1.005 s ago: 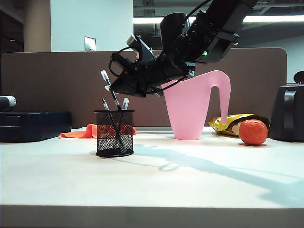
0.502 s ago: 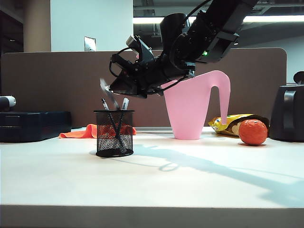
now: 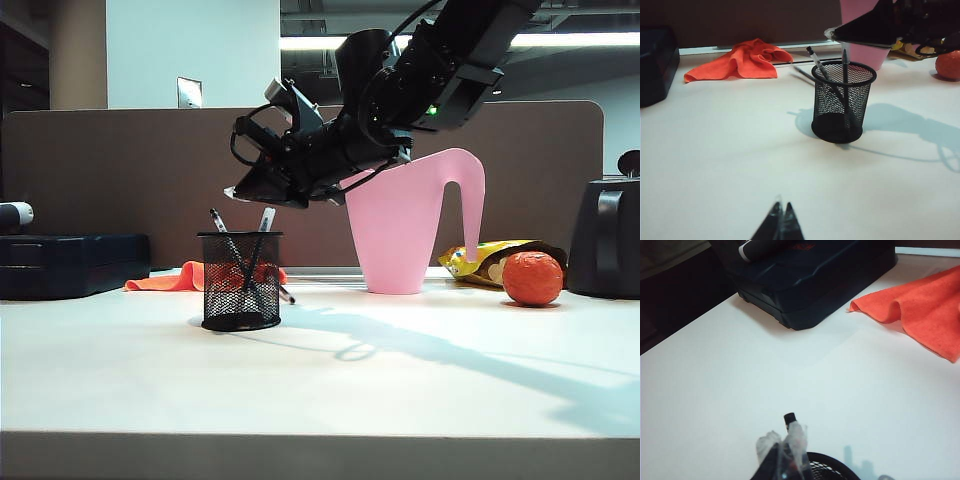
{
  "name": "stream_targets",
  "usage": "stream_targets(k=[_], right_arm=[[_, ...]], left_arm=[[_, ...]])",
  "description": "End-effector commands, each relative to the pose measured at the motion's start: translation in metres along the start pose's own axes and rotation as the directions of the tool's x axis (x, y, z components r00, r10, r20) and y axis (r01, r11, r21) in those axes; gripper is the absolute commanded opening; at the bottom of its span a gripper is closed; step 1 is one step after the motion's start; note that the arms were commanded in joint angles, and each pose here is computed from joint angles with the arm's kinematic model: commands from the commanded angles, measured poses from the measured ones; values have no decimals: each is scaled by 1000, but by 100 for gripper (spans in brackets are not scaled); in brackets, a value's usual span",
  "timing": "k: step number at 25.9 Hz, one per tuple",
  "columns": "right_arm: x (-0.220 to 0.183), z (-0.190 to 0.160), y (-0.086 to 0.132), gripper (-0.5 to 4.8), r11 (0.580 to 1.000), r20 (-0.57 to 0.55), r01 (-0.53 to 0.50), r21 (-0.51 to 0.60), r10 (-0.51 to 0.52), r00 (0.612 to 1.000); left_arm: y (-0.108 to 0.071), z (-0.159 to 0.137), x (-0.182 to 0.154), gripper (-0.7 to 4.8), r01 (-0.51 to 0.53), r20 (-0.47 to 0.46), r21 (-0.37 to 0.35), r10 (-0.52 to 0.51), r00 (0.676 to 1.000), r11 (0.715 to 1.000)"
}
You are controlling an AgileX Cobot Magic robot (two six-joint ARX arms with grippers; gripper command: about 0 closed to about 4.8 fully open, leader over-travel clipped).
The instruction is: Pick up a few water-based pens and put them in the pen basket.
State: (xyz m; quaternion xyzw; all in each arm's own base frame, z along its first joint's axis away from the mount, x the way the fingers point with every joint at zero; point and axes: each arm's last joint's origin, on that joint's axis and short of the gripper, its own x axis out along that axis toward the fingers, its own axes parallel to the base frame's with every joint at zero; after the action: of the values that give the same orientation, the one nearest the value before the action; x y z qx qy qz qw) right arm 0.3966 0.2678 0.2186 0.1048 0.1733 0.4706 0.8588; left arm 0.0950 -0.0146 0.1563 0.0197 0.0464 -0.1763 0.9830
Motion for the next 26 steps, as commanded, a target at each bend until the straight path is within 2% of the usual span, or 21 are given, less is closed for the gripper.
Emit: stream_targets(k=[1, 4, 8, 10, 14, 17, 21, 24, 26], right_arm=[[-9, 19, -1, -9, 992, 99, 123, -25, -120, 988], [-18, 26, -16, -9, 970, 138, 242, -6, -239, 961], [-28, 22, -37, -9, 938, 66, 344, 33, -346, 936], [-29, 22, -43, -9, 908, 24, 420, 7, -420, 907], [-20, 41, -53, -9, 868, -50, 489, -89, -495, 868], [-12, 54, -66, -8, 867, -49, 492, -82, -496, 867], [-2, 65, -78, 3, 889, -72, 455, -55, -459, 886], [0, 68, -84, 40, 904, -76, 426, -32, -427, 901], [4, 67, -86, 90, 912, -77, 411, -12, -410, 909]], left_arm=[[0, 2, 0, -4, -5, 11, 0, 5, 1000, 1000], [0, 2, 0, -4, -5, 10, 0, 5, 1000, 1000], [0, 2, 0, -4, -5, 11, 0, 5, 1000, 1000], [0, 2, 0, -4, -5, 11, 0, 5, 1000, 1000], [0, 1, 0, -4, -5, 9, -1, 5, 1000, 1000], [0, 1, 0, -4, -5, 7, -1, 5, 1000, 1000], [0, -1, 0, -4, -3, -9, -6, 3, 1000, 1000], [0, -1, 0, -4, -3, -16, -7, 3, 1000, 1000], [0, -2, 0, -4, -3, -20, -8, 3, 1000, 1000]])
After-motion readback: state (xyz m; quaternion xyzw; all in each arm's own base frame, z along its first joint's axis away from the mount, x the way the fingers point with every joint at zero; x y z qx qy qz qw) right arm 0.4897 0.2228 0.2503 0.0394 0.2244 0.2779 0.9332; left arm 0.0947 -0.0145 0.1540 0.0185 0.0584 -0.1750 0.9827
